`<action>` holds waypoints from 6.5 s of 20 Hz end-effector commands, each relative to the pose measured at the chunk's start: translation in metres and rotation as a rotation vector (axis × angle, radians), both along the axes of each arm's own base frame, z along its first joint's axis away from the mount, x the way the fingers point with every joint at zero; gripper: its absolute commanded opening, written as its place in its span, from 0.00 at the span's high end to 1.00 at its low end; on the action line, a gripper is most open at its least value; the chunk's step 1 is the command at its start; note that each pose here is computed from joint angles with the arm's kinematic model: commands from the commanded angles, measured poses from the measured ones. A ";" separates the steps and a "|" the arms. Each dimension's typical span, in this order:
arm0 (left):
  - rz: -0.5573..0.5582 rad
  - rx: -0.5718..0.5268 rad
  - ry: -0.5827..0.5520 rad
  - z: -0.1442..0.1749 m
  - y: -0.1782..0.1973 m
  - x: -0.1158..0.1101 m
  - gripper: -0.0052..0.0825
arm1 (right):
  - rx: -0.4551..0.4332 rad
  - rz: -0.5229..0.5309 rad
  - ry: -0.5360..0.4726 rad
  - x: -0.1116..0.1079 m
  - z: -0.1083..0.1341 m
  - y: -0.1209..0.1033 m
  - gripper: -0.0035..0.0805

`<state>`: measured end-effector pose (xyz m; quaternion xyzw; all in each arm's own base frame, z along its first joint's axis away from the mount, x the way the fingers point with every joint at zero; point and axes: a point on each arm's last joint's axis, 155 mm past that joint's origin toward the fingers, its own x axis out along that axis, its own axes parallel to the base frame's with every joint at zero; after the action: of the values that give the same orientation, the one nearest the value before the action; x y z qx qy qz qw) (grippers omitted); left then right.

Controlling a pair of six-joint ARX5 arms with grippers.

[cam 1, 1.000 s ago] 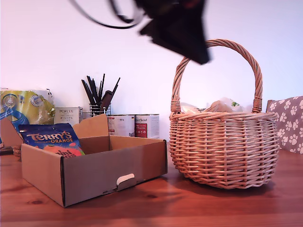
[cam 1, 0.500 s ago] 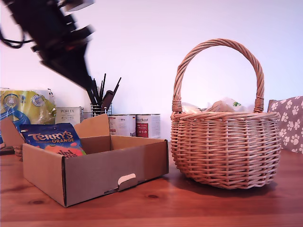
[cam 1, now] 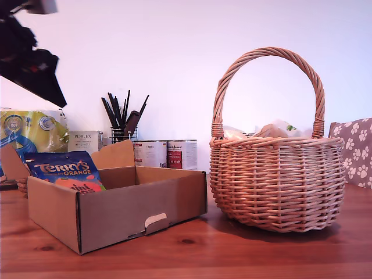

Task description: Move the bags of Easter eggs from the cardboard box on the left into the woven basket on the right side.

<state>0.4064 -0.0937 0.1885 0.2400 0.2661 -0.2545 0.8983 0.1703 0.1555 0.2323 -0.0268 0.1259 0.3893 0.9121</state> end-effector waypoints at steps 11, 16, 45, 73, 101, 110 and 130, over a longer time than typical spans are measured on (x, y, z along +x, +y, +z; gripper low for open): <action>-0.032 -0.079 0.225 -0.084 0.009 0.026 0.20 | -0.029 0.006 -0.005 0.000 -0.009 0.000 0.97; -0.025 -0.086 0.256 -0.094 0.009 0.031 0.20 | -0.032 0.007 -0.004 0.000 -0.010 0.000 0.97; -0.152 -0.091 0.571 -0.135 -0.094 -0.046 0.38 | -0.039 0.012 -0.021 0.001 -0.009 0.000 0.97; -0.390 -0.301 0.489 -0.006 -0.153 -0.078 0.97 | -0.066 0.011 0.028 -0.001 -0.021 -0.001 0.97; -0.342 0.109 -0.422 0.004 -0.348 -0.044 0.97 | -0.084 -0.038 0.028 0.005 -0.023 -0.008 0.97; -0.483 0.205 -0.223 -0.049 -0.343 -0.072 0.97 | -0.084 -0.037 0.025 0.005 -0.023 -0.008 0.97; -0.359 0.056 -0.088 0.056 -0.294 -0.106 0.35 | -0.077 -0.028 0.020 0.004 -0.020 -0.007 0.97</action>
<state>0.3032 -0.3892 0.2545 0.3213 0.1699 -0.3892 0.8464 0.1733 0.1474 0.2186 -0.0554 0.1442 0.3696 0.9163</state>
